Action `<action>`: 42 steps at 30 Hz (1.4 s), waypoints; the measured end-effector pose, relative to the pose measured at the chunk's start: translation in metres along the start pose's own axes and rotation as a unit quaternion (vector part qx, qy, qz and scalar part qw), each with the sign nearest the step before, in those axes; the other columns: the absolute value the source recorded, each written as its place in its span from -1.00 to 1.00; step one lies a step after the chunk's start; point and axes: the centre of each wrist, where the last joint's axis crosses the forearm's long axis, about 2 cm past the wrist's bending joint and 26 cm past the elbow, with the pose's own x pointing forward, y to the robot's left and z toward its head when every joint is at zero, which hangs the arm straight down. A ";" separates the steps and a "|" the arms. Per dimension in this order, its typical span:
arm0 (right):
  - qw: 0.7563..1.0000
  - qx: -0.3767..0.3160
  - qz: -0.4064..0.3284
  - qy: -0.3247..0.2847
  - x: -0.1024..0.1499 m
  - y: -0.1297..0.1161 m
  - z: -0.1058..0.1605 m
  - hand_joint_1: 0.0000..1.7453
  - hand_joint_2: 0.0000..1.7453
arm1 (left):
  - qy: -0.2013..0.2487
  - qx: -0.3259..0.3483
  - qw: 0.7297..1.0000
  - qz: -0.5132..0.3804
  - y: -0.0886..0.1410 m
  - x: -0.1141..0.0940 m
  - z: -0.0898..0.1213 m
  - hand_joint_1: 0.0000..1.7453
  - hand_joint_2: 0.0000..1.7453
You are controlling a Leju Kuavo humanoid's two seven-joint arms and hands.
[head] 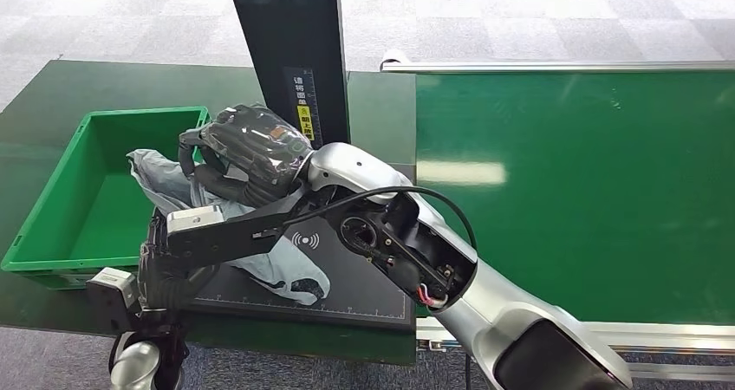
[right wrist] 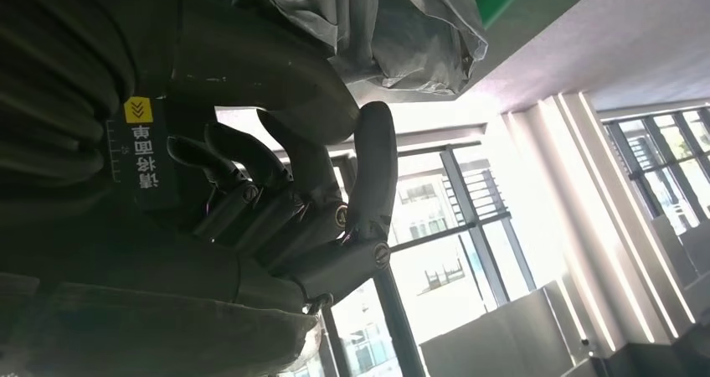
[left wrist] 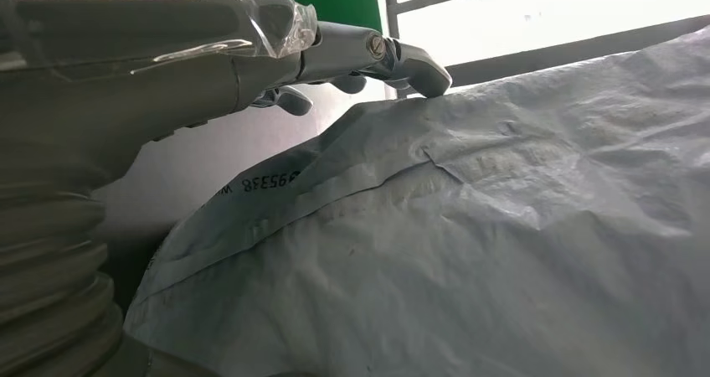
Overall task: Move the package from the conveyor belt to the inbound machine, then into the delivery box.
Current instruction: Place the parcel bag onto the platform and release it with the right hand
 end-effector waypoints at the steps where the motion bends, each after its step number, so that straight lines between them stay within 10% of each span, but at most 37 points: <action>1: 1.000 0.001 0.000 0.001 0.000 0.000 0.000 0.50 1.00 | 0.000 0.000 1.000 0.000 0.000 0.000 0.000 -1.00 1.00; 4: 1.000 0.002 -0.002 0.002 0.000 0.001 -0.001 -1.00 1.00 | 0.000 0.000 1.000 -0.001 0.001 0.000 0.000 -1.00 1.00; 9: 0.997 -0.046 -0.041 0.056 -0.029 0.001 0.020 -1.00 1.00 | 0.017 -0.005 1.000 -0.005 0.002 -0.001 0.006 -1.00 1.00; 15: 0.972 -0.144 -0.110 0.151 -0.109 0.023 0.108 -1.00 1.00 | 0.035 0.005 0.999 -0.016 0.012 -0.001 0.025 -1.00 1.00; 21: 0.949 -0.177 -0.144 0.216 -0.135 0.054 0.173 -1.00 1.00 | 0.040 0.021 0.999 -0.024 0.024 0.003 0.033 -1.00 1.00; 26: 0.926 -0.215 -0.208 0.229 -0.137 0.071 0.204 -1.00 1.00 | 0.040 0.025 0.998 -0.028 0.027 0.004 0.036 -1.00 1.00; 31: 0.856 -0.317 -0.337 0.229 -0.115 0.133 0.288 -1.00 1.00 | 0.055 0.035 0.997 -0.045 0.038 0.009 0.055 -1.00 1.00; 42: 0.789 -0.393 -0.348 0.319 -0.054 0.179 0.373 -1.00 1.00 | 0.073 0.054 0.994 -0.059 0.045 0.016 0.075 -1.00 1.00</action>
